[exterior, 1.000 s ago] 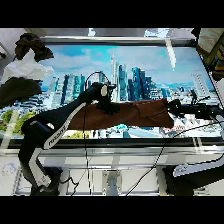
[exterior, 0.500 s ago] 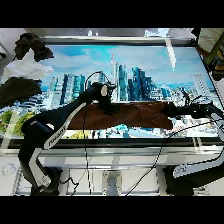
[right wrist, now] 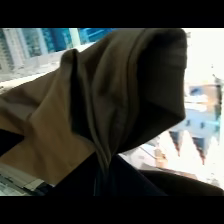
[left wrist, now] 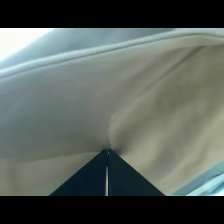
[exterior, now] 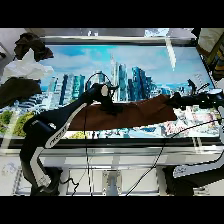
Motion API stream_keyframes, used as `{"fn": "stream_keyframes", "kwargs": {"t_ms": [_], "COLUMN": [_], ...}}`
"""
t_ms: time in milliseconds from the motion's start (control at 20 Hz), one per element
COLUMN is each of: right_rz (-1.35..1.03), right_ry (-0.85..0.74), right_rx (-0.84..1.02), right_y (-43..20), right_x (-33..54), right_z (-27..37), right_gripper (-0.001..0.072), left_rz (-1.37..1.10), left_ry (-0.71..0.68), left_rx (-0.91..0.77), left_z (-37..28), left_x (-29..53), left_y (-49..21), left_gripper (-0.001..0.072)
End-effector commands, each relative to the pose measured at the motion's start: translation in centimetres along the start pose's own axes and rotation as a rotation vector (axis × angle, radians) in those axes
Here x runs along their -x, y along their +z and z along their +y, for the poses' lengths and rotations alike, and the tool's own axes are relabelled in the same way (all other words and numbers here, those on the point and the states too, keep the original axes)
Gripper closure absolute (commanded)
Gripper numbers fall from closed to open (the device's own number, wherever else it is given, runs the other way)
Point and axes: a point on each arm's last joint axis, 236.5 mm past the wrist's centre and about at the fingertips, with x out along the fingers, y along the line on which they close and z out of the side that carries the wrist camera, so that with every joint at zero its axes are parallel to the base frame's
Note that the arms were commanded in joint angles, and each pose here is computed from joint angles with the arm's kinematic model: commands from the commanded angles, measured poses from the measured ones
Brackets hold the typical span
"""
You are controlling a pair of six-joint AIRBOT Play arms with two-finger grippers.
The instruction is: Fold the shirts.
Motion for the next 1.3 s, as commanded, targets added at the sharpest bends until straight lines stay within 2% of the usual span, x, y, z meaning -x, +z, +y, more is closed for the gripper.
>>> {"fn": "stream_keyframes", "kwargs": {"t_ms": [0, 150, 450, 900, 1050, 1250], "right_rz": [0.021, -0.010, -0.092, -0.218, -0.225, -0.176], "right_ry": [0.057, 0.097, 0.078, 0.052, 0.055, 0.050], "right_rx": [0.017, 0.039, 0.117, 0.221, 0.247, 0.299], "right_y": [0.2, 0.6, 0.9, 3.7, 4.0, 3.1], "right_x": [1.2, 2.0, 4.7, 9.6, 10.6, 8.4], "right_z": [2.5, 4.4, 7.1, 11.6, 12.8, 14.9], "right_gripper": [0.0680, 0.0681, 0.0681, 0.0682, 0.0683, 0.0683], "left_rz": [-0.091, -0.086, -0.147, -0.239, -0.189, -0.155], "left_ry": [-0.126, -0.137, -0.175, -0.244, -0.140, 0.189], "left_rx": [0.027, 0.022, 0.032, -0.108, -0.163, -0.217], "left_z": [-2.9, -3.6, -5.2, -12.0, -9.4, -0.3], "left_x": [-0.1, -1.0, -2.3, -0.6, -0.4, 4.5], "left_y": [2.2, 2.1, 4.0, 8.1, 7.4, 8.3], "left_gripper": [0.0697, 0.0697, 0.0697, 0.0698, 0.0696, 0.0694]}}
